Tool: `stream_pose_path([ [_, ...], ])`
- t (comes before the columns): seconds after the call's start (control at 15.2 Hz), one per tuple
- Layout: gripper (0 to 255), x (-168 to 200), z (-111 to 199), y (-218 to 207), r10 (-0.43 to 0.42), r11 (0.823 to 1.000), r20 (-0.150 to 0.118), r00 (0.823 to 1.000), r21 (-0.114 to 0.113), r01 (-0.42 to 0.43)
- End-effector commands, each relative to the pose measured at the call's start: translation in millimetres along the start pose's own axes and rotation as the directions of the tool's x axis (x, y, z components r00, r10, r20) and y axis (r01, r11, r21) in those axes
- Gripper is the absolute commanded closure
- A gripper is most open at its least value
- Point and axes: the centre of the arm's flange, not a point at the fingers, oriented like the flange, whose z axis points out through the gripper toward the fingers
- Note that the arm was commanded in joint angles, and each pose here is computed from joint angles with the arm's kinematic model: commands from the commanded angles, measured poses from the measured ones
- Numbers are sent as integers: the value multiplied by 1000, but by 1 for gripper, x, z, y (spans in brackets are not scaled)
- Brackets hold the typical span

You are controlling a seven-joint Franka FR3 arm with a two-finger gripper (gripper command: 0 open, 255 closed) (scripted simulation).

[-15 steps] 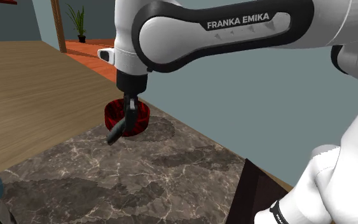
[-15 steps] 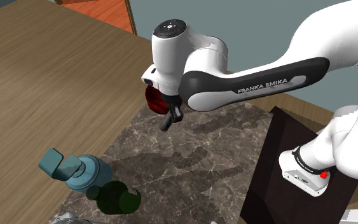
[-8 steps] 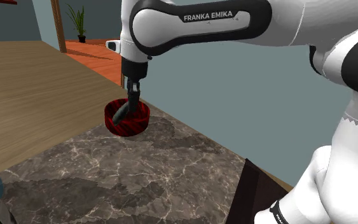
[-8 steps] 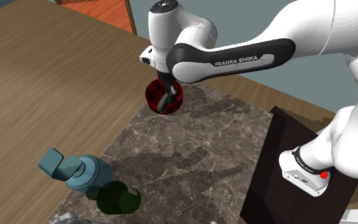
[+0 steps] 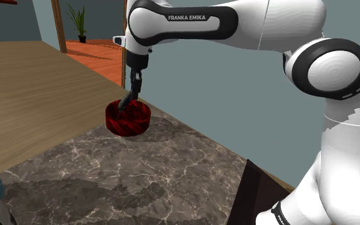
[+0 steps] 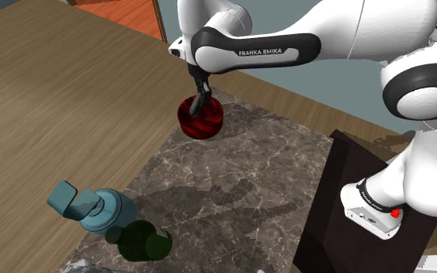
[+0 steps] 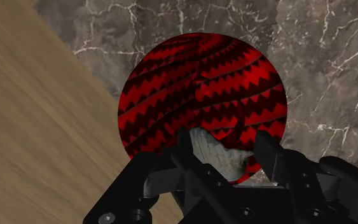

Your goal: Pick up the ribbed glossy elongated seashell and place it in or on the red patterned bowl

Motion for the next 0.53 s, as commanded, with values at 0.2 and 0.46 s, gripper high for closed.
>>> stream_pose_path([
  [0.2,255,-2,24,7,-1,1000,1,1000,0,1],
  [0.46,255,-2,46,7,-1,1000,1,1000,0,1],
])
